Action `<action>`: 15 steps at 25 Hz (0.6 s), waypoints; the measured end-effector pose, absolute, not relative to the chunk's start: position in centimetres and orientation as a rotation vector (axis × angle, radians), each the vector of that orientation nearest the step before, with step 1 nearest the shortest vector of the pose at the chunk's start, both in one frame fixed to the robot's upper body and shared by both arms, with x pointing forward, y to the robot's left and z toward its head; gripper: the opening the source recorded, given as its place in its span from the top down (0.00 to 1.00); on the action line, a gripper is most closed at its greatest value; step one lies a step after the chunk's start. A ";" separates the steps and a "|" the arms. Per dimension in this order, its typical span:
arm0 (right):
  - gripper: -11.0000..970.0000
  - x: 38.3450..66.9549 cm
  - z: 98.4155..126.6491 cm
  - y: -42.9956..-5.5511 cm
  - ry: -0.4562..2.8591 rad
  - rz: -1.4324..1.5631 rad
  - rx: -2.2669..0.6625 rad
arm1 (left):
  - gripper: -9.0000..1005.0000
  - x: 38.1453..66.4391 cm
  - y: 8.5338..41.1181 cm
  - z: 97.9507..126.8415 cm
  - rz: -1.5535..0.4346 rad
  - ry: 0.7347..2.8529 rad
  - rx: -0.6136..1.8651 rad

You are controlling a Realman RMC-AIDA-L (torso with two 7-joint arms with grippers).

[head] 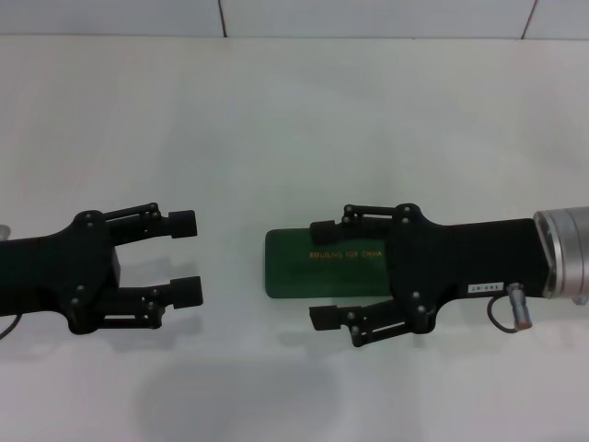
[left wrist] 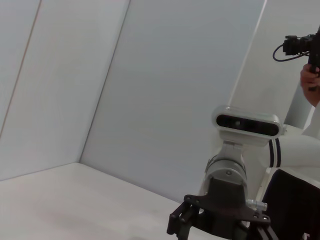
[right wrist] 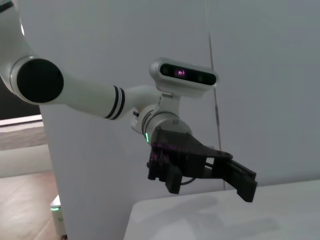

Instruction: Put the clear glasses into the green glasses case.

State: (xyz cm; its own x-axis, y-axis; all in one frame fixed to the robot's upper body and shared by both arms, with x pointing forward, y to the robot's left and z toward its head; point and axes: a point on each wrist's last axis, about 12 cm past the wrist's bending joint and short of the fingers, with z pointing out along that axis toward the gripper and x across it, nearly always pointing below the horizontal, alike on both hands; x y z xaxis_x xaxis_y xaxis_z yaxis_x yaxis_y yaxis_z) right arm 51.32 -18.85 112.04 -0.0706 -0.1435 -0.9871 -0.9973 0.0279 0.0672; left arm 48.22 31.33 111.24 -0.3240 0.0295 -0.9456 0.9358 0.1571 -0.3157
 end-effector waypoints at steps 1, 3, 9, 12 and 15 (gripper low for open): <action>0.10 51.3 112.0 -18.9 1.377 1.174 -1.262 | 0.14 48.2 31.3 111.2 -1.299 1.555 0.962; 0.10 51.3 112.0 -19.0 1.376 1.175 -1.256 | 0.15 48.2 31.3 111.2 -1.299 1.555 0.962; 0.10 51.2 111.9 -19.6 1.377 1.160 -1.232 | 0.15 48.2 31.2 111.2 -1.303 1.555 0.958; 0.10 51.2 112.0 -20.0 1.373 1.160 -1.204 | 0.15 48.1 31.2 111.1 -1.306 1.553 0.956; 0.10 51.1 112.1 -20.5 1.359 1.173 -1.175 | 0.15 48.1 31.1 111.0 -1.307 1.550 0.956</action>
State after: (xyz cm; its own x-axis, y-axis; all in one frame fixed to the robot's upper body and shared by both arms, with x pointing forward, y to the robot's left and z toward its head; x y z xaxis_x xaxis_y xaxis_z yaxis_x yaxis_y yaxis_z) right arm 51.15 -20.52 112.09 -0.0802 -0.0765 -0.9938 -0.9943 0.0758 0.0744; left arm 48.11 31.06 111.05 -0.3265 0.0213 -0.9450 0.9350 0.1535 -0.3196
